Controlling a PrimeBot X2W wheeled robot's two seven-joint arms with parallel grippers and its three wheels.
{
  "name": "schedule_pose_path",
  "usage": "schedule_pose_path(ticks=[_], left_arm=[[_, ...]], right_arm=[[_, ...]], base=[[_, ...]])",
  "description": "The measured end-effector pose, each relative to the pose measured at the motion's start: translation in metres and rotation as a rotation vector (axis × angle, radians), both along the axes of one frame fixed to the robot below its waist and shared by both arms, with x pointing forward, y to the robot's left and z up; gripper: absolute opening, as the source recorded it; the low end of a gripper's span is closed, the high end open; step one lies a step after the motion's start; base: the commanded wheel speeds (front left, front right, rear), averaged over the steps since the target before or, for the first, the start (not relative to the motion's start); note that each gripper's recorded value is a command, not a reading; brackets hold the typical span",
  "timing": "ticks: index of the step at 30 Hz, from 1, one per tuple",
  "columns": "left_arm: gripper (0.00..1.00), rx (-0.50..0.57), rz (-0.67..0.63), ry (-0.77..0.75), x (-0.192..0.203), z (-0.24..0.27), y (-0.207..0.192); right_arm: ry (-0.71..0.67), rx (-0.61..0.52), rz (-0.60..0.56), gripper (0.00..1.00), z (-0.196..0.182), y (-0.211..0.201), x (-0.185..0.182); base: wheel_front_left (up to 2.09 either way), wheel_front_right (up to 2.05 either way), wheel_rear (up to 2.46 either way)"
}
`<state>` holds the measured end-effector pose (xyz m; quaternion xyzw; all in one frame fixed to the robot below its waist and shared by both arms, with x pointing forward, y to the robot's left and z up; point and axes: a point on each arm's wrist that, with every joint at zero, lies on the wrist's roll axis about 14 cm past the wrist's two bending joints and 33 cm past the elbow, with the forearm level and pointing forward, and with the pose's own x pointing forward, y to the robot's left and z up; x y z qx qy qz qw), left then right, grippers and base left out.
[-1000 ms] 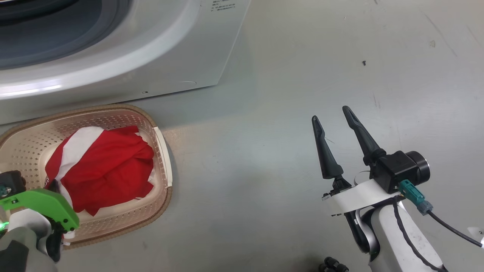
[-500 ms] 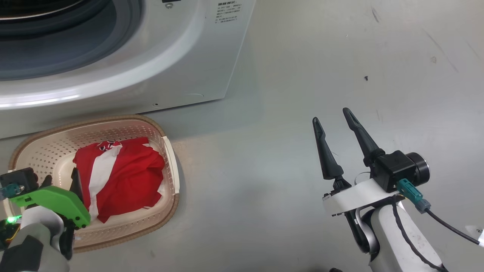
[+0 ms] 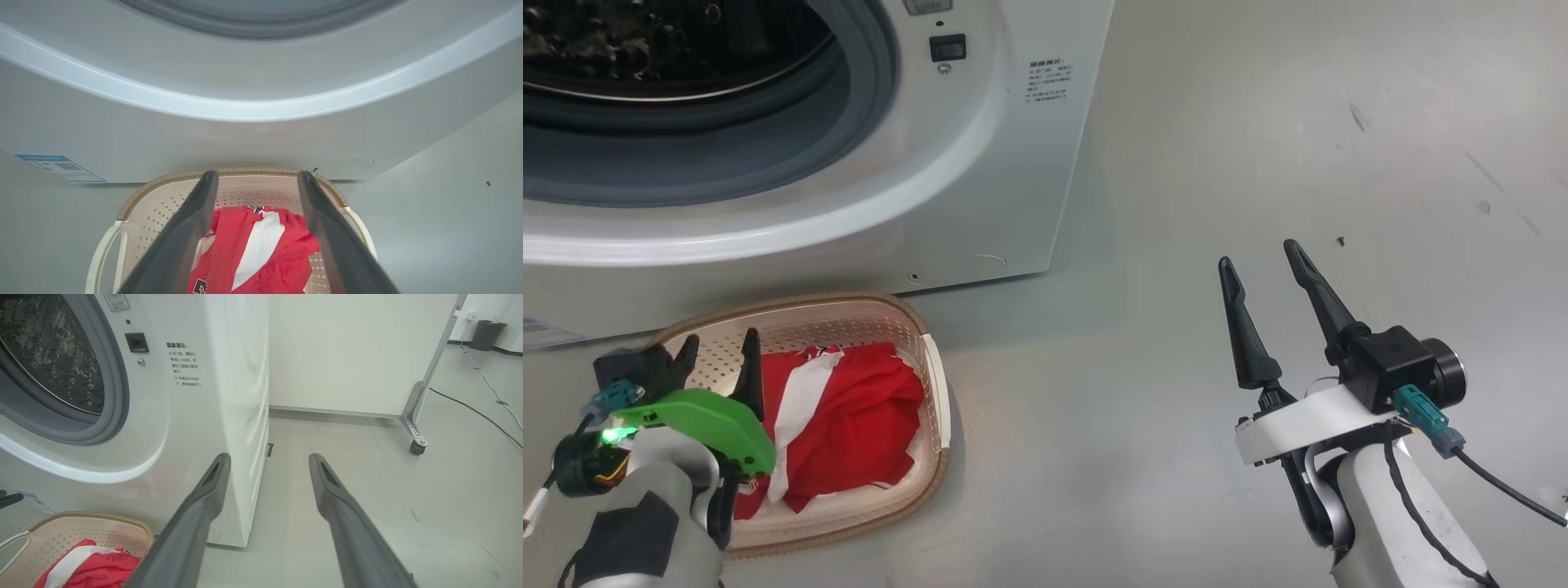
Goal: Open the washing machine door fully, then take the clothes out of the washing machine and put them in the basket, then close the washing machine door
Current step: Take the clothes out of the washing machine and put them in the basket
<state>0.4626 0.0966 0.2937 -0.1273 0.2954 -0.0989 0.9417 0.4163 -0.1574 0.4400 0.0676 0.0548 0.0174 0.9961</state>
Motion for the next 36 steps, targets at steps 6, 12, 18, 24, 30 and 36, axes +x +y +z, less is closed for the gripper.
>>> schedule_pose_path(ticks=[6, 12, 18, 24, 30, 36], left_arm=[[1.0, -0.006, -0.01, -0.14, 0.012, 0.047, -0.002], [1.0, -0.007, 0.0, -0.267, 0.016, 0.092, 0.005], [1.0, -0.024, 0.037, -0.396, 0.015, 0.138, 0.018], [1.0, -0.038, 0.079, -0.477, 0.002, 0.165, 0.031], [1.0, -0.059, 0.107, -0.535, -0.006, 0.183, 0.037], [1.0, -0.076, 0.116, -0.556, -0.021, 0.188, 0.038]], right_arm=[[-0.035, 0.012, 0.012, 1.0, 0.014, 0.004, -0.006], [-0.068, 0.019, 0.043, 1.0, 0.026, 0.012, -0.011], [-0.103, 0.032, 0.078, 1.0, 0.039, 0.023, -0.018], [-0.138, 0.046, 0.075, 1.0, 0.052, 0.023, -0.022], [-0.158, 0.049, 0.072, 1.0, 0.058, 0.022, -0.024], [-0.16, 0.054, 0.075, 1.0, 0.059, 0.023, -0.028]], base=[[0.0, 0.0, 0.0], [0.0, 0.0, 0.0], [0.0, 0.0, 0.0], [0.0, 0.0, 0.0], [0.0, 0.0, 0.0], [0.0, 0.0, 0.0]])
